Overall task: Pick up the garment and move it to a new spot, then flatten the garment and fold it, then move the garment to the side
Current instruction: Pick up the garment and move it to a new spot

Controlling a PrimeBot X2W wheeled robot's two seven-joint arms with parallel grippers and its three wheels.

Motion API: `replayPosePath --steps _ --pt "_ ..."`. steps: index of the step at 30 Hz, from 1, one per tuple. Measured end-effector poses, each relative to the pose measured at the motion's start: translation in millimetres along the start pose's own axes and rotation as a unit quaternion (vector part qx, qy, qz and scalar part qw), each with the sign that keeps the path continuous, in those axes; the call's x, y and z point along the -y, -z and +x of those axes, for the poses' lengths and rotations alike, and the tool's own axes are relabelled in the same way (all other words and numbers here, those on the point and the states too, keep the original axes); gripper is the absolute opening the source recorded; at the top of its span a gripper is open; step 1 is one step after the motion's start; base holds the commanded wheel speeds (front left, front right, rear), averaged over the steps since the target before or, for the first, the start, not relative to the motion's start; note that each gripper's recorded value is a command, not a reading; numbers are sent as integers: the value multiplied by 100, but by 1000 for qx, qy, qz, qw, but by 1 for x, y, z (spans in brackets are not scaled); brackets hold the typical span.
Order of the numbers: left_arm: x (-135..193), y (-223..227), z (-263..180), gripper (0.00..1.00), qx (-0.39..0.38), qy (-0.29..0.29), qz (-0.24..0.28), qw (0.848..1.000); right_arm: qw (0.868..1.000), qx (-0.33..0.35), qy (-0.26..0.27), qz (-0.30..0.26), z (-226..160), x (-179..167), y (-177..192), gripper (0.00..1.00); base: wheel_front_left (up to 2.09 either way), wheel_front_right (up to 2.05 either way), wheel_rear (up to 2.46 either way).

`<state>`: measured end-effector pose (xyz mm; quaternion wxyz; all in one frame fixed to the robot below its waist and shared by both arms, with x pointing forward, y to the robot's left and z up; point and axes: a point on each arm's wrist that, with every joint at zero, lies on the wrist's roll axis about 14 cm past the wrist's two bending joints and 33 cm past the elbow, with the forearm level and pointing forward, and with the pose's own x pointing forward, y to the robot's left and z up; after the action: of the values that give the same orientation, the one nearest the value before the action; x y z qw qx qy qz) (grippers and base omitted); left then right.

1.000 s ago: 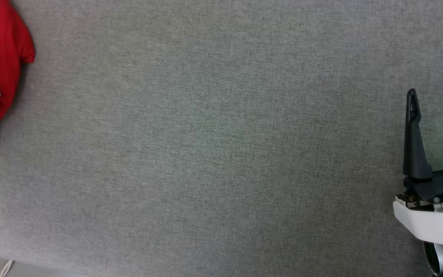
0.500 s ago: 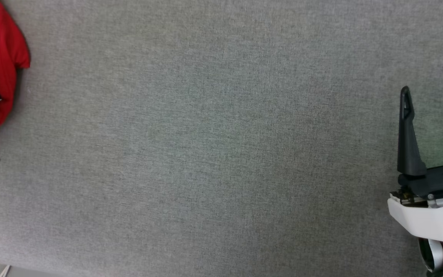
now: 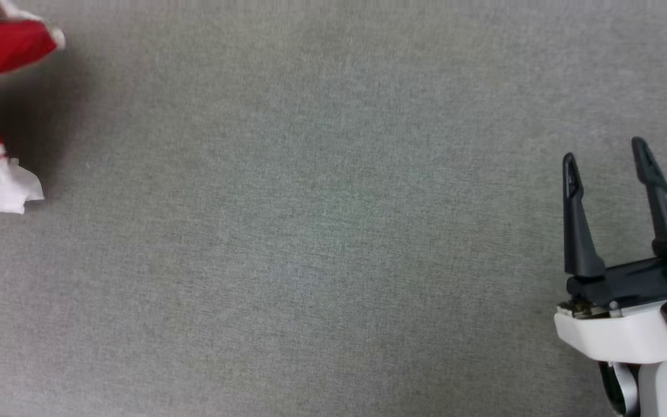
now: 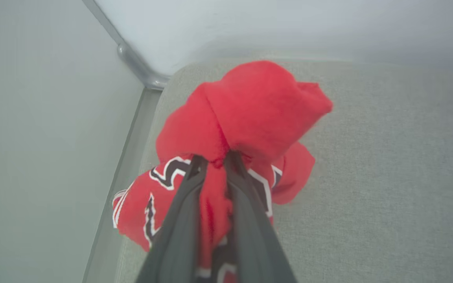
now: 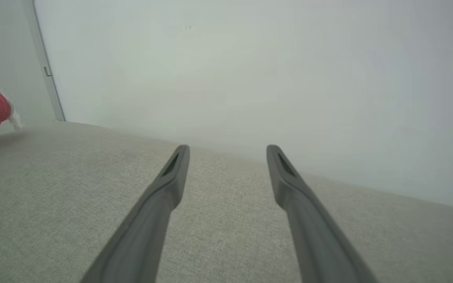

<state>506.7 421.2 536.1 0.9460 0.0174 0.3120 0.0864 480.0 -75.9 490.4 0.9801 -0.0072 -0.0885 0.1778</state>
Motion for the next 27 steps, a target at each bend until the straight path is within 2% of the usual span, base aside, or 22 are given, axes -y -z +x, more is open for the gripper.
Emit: replayPosePath --steps 7,13,19,20,21,27 --pt "60 -67 -32 0 86 67 86 990 1000 5 14 8 -16 5 -19 100 0 0 0" --pt "129 -108 -53 0 140 136 148 970 999 10 42 11 -32 22 -33 100 0 0 0" --pt "212 -133 -78 0 184 220 206 936 997 18 78 8 -52 42 -50 100 0 0 0" --pt "241 -137 -88 0 197 251 222 921 996 20 92 6 -61 50 -54 100 0 0 0" --pt "241 -137 -88 0 197 251 222 921 996 20 92 6 -61 50 -54 100 0 0 0" --pt "333 -124 -113 0 209 357 260 872 991 18 134 0 -87 72 -63 100 0 0 0"
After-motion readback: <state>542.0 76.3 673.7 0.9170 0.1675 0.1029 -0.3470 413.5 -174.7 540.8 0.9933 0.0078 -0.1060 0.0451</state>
